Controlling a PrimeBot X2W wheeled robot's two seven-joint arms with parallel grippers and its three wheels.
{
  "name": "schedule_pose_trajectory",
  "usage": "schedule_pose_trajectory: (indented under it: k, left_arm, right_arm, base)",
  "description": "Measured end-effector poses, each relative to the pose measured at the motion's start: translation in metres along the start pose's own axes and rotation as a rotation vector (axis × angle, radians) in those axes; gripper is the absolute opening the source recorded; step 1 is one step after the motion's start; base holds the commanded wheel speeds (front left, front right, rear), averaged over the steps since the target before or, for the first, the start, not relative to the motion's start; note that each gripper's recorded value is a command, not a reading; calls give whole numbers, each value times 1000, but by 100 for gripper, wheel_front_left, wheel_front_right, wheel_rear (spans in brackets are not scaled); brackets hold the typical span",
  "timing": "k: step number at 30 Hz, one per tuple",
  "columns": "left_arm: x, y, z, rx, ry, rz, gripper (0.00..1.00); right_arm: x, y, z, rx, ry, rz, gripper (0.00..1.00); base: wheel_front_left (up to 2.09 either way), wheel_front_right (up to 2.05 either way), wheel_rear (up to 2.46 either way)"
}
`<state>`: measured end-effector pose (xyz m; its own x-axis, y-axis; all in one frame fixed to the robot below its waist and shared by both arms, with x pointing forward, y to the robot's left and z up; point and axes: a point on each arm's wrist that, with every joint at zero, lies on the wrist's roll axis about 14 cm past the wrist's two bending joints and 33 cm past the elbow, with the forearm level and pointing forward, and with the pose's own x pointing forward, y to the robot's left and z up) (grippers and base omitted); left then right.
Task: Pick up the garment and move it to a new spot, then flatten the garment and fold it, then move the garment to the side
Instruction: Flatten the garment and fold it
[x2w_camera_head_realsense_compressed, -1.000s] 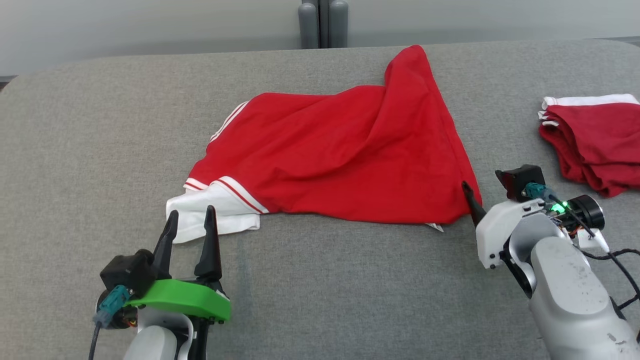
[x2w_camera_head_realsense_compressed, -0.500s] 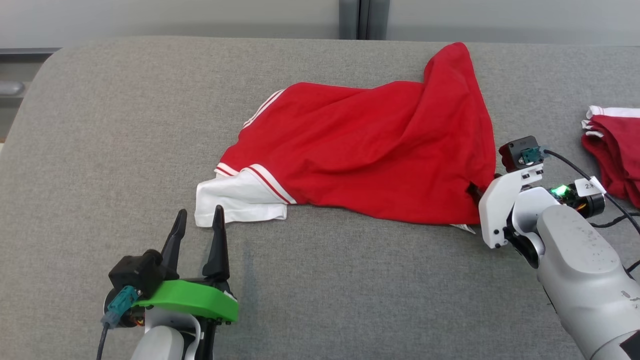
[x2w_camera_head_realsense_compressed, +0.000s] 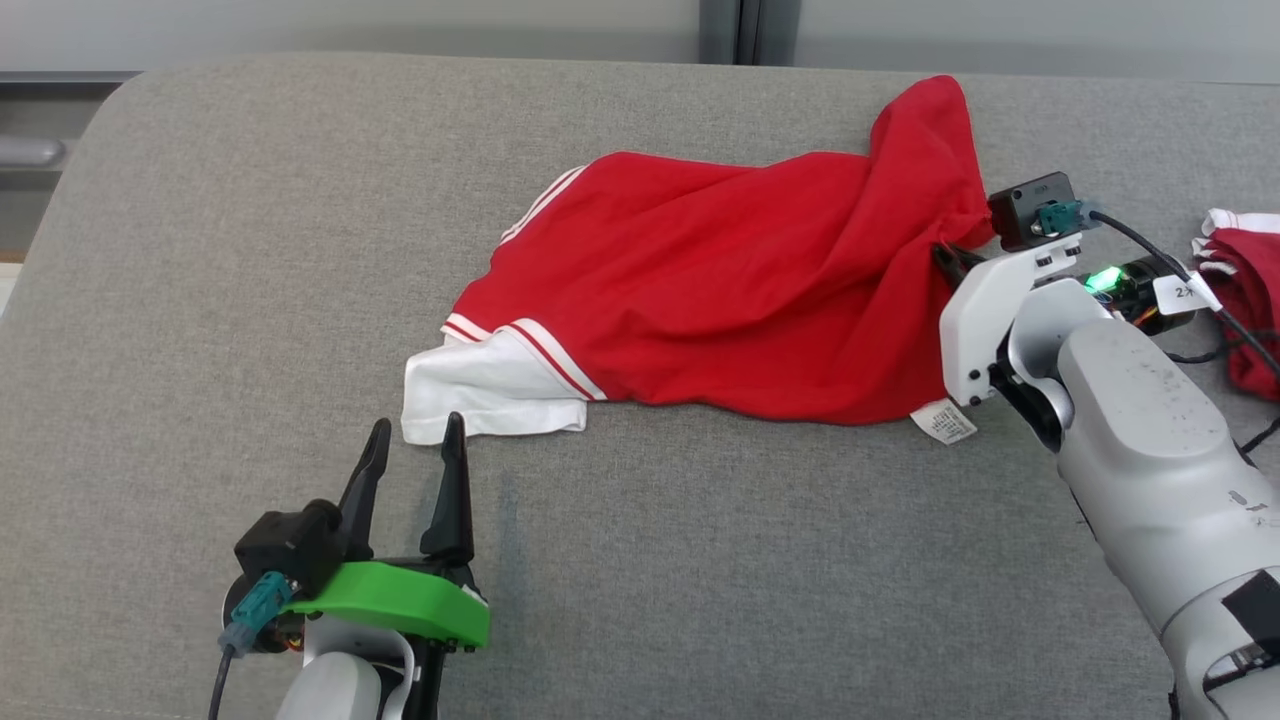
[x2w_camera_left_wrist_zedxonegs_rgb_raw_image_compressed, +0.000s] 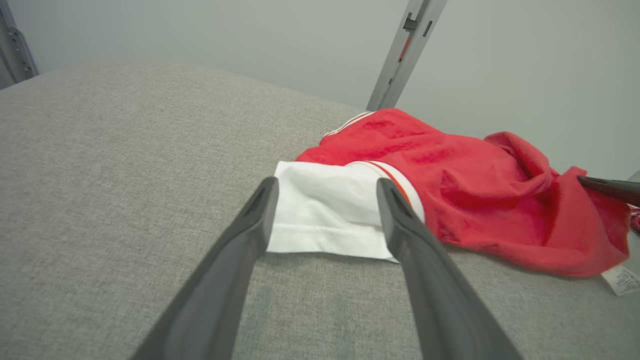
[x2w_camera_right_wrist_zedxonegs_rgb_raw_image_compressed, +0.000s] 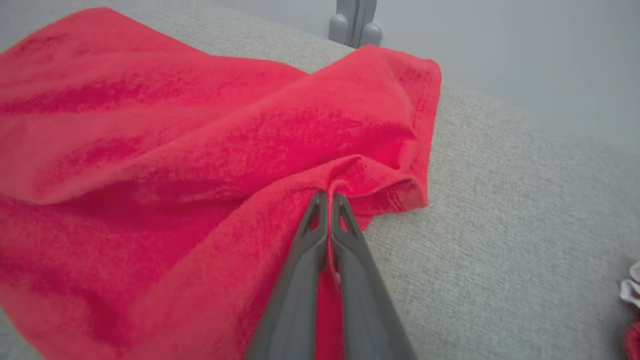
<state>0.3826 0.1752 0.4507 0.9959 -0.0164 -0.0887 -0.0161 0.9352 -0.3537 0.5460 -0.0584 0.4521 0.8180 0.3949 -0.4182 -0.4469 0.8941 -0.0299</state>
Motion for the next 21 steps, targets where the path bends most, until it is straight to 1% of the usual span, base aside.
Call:
schedule_pose_trajectory:
  k: [1,2,3,7,10,15,19,21]
  left_arm:
    - [0,-1,-1,-1,2,-2,100]
    - [0,-2,-2,-2,6,-7,100]
    - [0,-2,-3,-2,9,-9,100]
    - [1,-6,-5,-5,14,-21,100]
    - [3,-12,-6,-8,16,-36,100]
    - [7,-28,-5,-25,11,-83,100]
    - [10,-43,-4,-34,5,-124,100]
    - [11,-52,-2,-36,-2,-144,100]
  right_arm:
    - [2,2,2,-2,-8,0,3]
    - [3,3,2,-5,-8,-1,41]
    - [4,4,1,-9,-7,0,100]
    - [5,13,5,-10,-58,12,100]
    - [2,8,13,-27,-119,-2,100]
    - [-13,-14,27,-12,-235,-57,100]
    - [-33,-41,22,21,-282,-128,100]
    - [-52,-62,12,52,-303,-191,100]
  base:
    - [0,0,0]
    - [0,0,0]
    - [0,0,0]
    - [0,0,0]
    - [0,0,0]
    - [0,0,0]
    - [0,0,0]
    - [0,0,0]
